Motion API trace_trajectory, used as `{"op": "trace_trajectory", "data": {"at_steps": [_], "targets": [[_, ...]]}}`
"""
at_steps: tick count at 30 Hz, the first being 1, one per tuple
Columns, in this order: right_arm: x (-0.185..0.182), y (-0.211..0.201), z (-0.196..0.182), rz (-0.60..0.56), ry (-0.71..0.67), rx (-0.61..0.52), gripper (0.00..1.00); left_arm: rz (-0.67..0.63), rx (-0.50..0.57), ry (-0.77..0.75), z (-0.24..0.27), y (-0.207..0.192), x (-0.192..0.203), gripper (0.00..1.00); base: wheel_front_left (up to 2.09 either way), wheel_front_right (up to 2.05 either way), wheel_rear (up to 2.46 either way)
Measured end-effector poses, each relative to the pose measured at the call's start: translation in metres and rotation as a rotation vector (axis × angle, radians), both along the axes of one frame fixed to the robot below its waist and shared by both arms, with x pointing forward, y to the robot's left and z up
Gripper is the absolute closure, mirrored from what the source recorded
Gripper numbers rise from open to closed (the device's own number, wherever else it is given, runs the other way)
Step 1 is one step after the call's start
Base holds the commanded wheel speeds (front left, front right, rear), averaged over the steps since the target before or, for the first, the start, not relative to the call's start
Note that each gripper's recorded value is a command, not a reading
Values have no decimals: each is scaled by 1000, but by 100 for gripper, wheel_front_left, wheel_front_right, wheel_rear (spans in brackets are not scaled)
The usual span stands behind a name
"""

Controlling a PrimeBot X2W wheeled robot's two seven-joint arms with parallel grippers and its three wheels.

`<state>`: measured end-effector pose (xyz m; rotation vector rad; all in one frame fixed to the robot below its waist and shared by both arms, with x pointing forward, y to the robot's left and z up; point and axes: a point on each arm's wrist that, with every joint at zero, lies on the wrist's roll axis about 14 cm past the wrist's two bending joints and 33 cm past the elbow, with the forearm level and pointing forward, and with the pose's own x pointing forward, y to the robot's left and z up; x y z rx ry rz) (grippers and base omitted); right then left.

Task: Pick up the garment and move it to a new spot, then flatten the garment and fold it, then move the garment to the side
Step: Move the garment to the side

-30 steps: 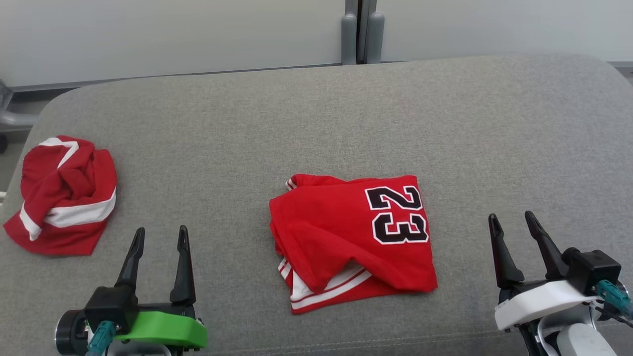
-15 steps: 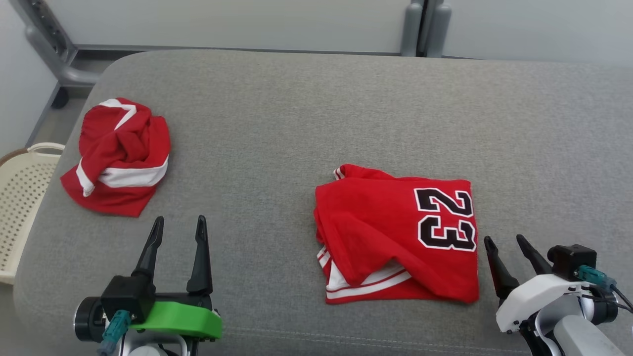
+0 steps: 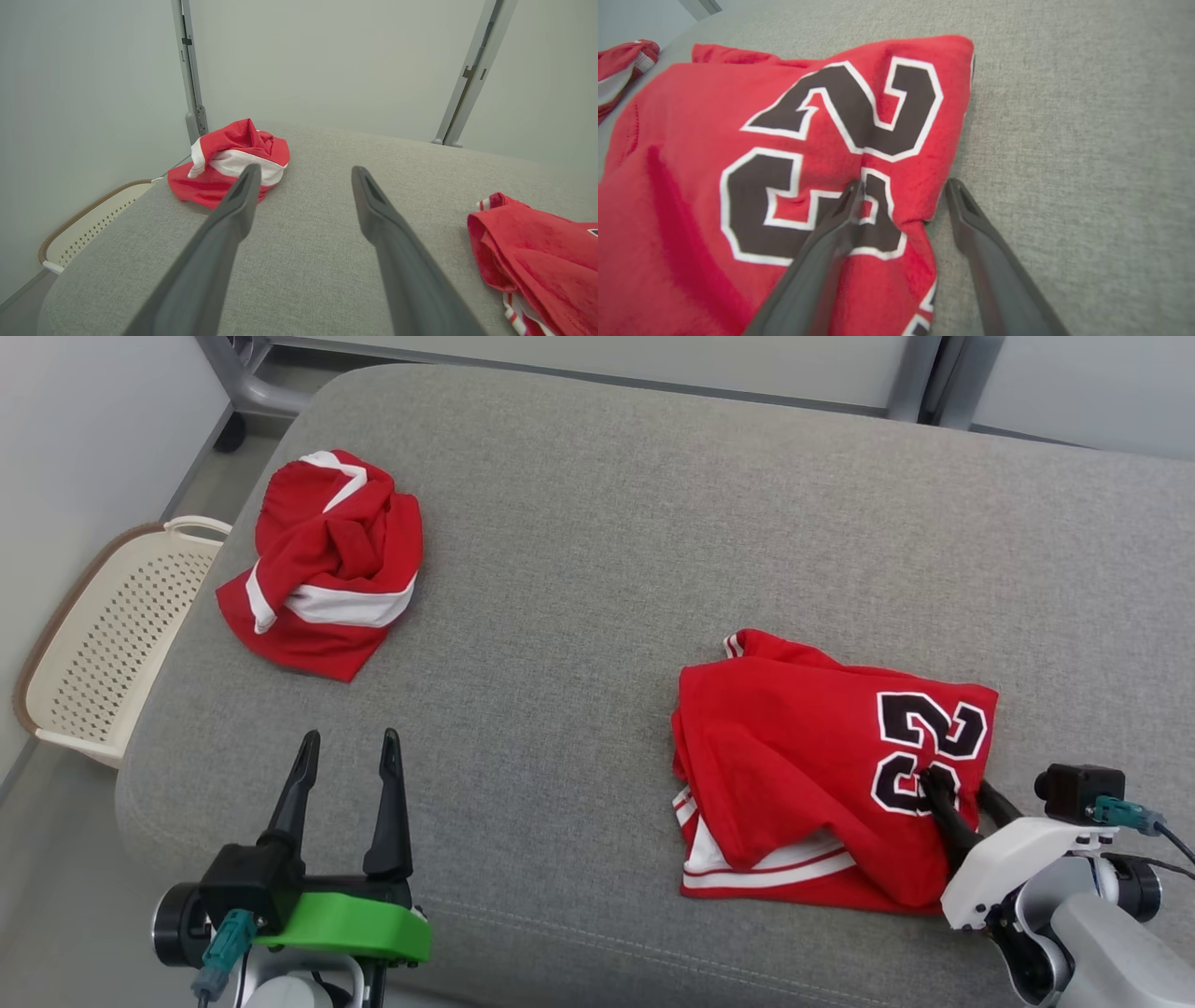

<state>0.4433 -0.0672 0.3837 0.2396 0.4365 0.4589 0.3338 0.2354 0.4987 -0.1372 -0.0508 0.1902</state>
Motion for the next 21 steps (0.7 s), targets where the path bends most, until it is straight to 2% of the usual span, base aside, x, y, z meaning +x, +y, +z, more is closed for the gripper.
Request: {"op": "trace_trajectory", "data": {"at_steps": [5,12,15,21], "targets": [[3,-1,2,8,-15,8,100,6,2,4,-1,1,3,0,0,0,0],[13,-23,31,-1,-149,-41,100,-46,1,-11,1,-12,16,0,0,0,0],[17,-41,64,-14,-287,-84,100,-103,7,-21,3,-28,30,0,0,0,0],[2,-54,109,-8,-468,-136,100,-221,6,-33,3,-61,55,0,0,0,0]]}}
